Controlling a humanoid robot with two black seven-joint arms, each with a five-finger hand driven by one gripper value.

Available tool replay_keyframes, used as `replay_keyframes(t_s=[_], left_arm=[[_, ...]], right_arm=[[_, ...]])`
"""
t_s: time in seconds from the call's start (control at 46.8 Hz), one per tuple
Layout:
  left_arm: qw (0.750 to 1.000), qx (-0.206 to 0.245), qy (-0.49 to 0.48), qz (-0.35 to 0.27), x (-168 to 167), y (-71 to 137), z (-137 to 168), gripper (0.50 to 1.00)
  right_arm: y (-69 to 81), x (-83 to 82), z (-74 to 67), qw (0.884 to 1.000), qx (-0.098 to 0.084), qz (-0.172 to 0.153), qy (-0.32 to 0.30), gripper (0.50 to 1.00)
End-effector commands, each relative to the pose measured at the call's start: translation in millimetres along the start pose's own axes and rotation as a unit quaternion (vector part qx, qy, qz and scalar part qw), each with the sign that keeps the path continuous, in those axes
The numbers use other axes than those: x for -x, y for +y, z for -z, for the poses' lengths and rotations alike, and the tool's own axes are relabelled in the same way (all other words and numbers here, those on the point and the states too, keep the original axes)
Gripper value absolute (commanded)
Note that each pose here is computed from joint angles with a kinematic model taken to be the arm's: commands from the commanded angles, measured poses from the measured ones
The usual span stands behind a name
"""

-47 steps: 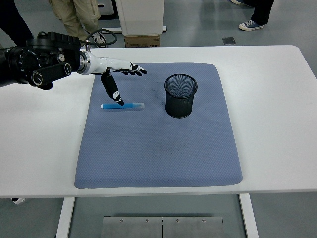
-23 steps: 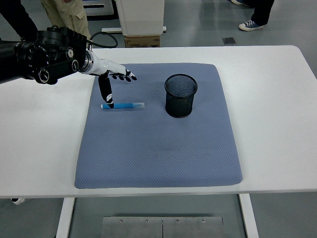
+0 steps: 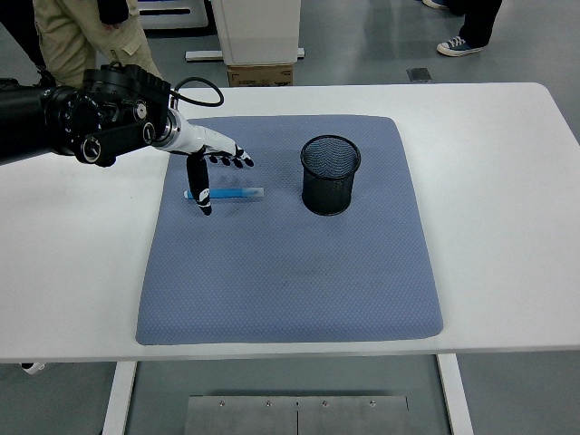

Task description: Left hand places marker in pen holder

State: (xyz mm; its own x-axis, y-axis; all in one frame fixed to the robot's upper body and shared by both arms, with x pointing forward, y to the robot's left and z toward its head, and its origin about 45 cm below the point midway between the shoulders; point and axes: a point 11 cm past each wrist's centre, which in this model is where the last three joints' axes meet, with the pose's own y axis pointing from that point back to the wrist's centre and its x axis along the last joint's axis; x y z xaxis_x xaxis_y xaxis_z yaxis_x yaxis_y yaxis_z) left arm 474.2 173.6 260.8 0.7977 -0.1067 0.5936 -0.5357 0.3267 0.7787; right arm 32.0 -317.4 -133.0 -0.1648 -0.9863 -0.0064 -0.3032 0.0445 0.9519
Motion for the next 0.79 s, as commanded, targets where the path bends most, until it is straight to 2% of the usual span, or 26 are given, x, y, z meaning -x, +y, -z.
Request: replay_keyframes(t_s=[0.0, 0.385, 0.556, 0.769], left_arm=[[1.0, 0.003, -0.004, 0.003, 1, -2, -5, 1.0], [1.0, -0.005, -0.012, 0.01, 6, -4, -2, 1.0], [1.0, -0.003, -0.011, 0.018, 13, -9, -3, 0.88], [1.0, -0.002, -0.007, 0.022, 17, -12, -2, 0.812]], right_arm=[[0.0, 0.1, 0.0, 1.0, 0.0, 0.0, 0.0, 1.0], [0.0, 0.1, 0.0, 1.0, 0.0, 0.0, 0.0, 1.0], [0.0, 0.1, 0.0, 1.0, 0.0, 0.0, 0.0, 1.0], [0.0, 0.1, 0.0, 1.0, 0.0, 0.0, 0.0, 1.0]])
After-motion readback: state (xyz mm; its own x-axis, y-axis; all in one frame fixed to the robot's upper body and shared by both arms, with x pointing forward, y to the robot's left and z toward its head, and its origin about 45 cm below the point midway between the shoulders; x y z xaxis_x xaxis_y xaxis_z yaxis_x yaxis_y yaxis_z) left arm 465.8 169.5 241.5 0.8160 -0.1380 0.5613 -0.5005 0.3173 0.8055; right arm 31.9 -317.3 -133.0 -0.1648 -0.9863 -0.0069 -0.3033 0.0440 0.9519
